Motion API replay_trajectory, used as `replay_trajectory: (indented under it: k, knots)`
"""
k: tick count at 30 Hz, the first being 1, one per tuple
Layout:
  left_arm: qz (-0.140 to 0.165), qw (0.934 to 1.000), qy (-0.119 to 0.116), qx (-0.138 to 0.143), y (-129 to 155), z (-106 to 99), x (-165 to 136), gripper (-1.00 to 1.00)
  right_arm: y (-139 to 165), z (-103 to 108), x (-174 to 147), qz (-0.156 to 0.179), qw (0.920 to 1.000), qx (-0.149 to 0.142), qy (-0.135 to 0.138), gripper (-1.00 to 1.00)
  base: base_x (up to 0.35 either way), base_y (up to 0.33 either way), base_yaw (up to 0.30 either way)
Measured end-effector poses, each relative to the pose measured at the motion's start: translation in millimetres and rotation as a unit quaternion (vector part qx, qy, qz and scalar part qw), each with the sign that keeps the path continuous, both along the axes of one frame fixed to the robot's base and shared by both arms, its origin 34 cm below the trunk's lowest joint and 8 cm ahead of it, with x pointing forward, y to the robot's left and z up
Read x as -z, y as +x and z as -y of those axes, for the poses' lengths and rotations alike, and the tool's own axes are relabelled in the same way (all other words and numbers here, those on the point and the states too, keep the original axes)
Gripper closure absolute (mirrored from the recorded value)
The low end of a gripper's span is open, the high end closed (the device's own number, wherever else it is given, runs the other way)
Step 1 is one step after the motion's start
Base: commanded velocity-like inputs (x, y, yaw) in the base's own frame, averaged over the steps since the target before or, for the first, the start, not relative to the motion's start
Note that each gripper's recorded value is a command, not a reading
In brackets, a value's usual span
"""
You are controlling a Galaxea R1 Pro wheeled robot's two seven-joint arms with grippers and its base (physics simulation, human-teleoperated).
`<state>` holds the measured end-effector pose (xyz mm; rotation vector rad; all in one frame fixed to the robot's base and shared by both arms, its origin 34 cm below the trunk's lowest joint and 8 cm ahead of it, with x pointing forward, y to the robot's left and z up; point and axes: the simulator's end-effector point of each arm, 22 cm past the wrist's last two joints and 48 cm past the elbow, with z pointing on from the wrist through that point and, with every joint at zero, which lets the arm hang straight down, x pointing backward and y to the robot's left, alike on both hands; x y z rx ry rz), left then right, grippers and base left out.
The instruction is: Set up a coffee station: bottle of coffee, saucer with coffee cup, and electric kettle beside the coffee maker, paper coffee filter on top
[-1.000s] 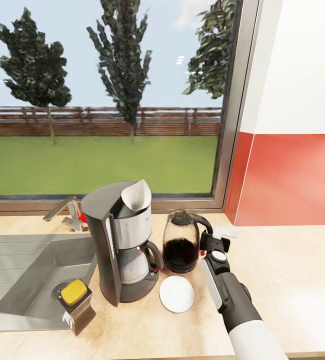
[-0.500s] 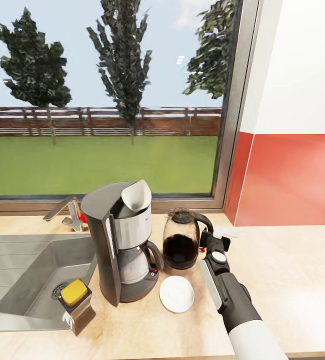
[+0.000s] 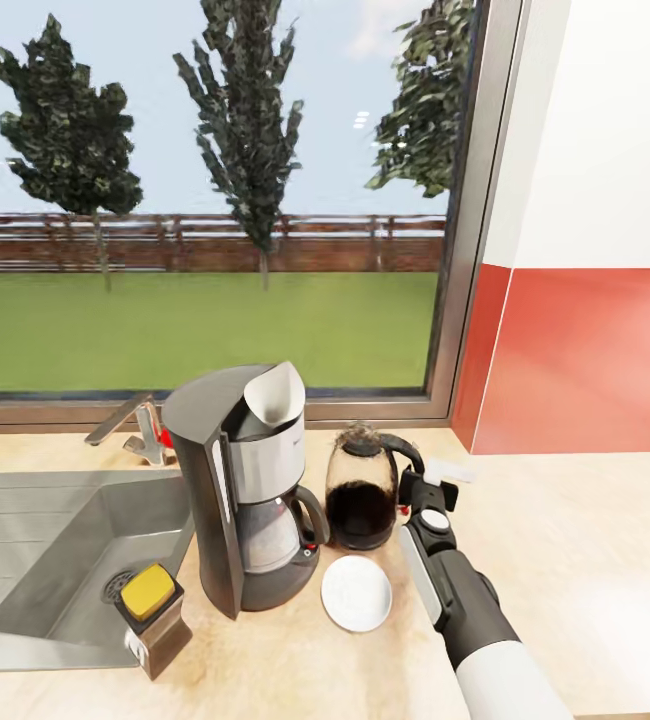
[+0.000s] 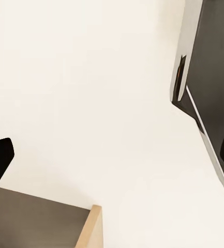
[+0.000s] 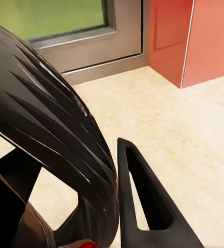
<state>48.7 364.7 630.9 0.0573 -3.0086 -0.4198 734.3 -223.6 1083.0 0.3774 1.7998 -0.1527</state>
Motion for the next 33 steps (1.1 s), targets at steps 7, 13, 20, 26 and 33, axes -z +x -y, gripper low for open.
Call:
replay_trajectory:
  k: [7,13,20,26,33]
  knots:
    - [0.000,1.0000,0.001,0.000,0.0,-0.9,-0.1,-1.00,0.8,0.6,-1.2,0.012,0.9999,0.003,0.001,1.00,0.000,0.000,0.000]
    - [0.000,1.0000,0.001,0.000,0.1,-0.9,-0.1,-1.00,0.9,1.1,-2.0,0.013,0.9999,0.004,0.001,-1.00,0.000,0.000,0.000]
    - [0.000,1.0000,0.001,0.000,0.1,-0.9,-0.1,-1.00,1.0,1.7,-4.0,0.016,0.9999,0.005,0.000,-1.00,0.000,0.000,0.000]
    - [0.000,1.0000,0.000,0.000,0.1,-0.9,-0.1,-1.00,1.0,1.7,-3.8,0.016,0.9999,0.005,0.001,-1.00,0.000,0.000,0.000]
    - [0.001,1.0000,0.000,0.000,0.8,-0.8,0.0,-1.00,1.1,1.8,-4.4,0.017,0.9998,0.005,0.002,-1.00,0.000,0.000,0.000]
